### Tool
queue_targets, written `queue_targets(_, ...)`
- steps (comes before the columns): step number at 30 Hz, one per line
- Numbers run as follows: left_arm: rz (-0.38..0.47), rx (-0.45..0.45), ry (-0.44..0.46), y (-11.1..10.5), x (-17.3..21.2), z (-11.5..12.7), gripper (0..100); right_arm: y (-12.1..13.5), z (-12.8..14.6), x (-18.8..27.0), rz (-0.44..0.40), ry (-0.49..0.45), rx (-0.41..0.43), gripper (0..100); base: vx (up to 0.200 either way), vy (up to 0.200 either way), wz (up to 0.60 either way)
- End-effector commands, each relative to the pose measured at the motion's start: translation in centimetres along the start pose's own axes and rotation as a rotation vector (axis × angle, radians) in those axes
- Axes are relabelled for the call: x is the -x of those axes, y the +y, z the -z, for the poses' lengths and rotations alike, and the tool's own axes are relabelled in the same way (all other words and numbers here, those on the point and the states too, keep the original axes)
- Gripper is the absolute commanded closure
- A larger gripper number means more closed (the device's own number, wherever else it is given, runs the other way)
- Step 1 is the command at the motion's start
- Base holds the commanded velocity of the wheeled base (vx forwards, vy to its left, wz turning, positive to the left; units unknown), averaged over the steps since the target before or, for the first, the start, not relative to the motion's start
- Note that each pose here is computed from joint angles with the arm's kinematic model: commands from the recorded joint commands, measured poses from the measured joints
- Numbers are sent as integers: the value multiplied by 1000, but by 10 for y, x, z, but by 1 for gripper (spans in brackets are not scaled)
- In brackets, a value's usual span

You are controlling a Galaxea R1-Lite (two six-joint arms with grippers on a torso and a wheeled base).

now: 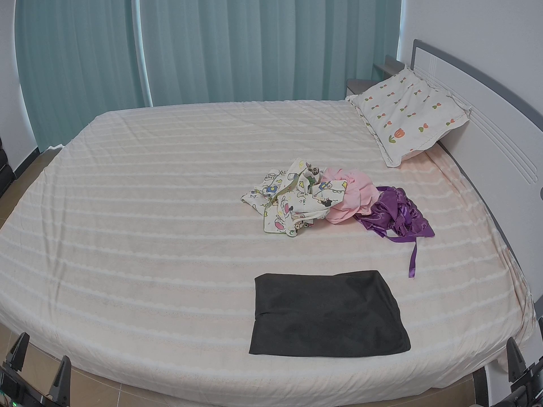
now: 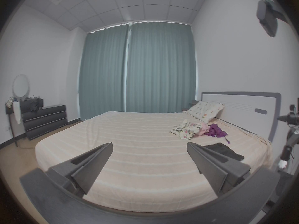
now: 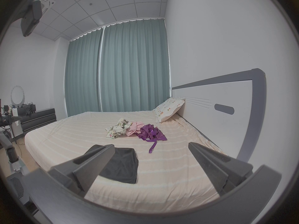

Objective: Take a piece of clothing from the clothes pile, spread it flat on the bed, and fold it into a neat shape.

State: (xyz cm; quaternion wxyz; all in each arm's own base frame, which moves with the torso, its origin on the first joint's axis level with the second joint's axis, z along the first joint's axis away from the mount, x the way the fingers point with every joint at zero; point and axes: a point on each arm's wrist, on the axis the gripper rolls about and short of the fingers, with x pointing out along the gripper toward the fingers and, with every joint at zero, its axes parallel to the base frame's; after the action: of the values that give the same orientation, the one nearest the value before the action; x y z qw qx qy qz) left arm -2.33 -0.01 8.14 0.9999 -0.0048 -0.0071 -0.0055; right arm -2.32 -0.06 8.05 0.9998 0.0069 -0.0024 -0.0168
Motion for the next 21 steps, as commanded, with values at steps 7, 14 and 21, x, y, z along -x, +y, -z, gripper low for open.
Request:
queue_targets(7,31,-17,11,-1,0,5,0,0,5,0,0,4,0,0,0,0,0)
queue_targets(14,29,-17,13,-1,0,6,0,0,5,0,0,4,0,0,0,0,0)
queue_targets(21,29,-15,11,-1,0,5,0,0,5,0,0,3,-1,0,0,0,0)
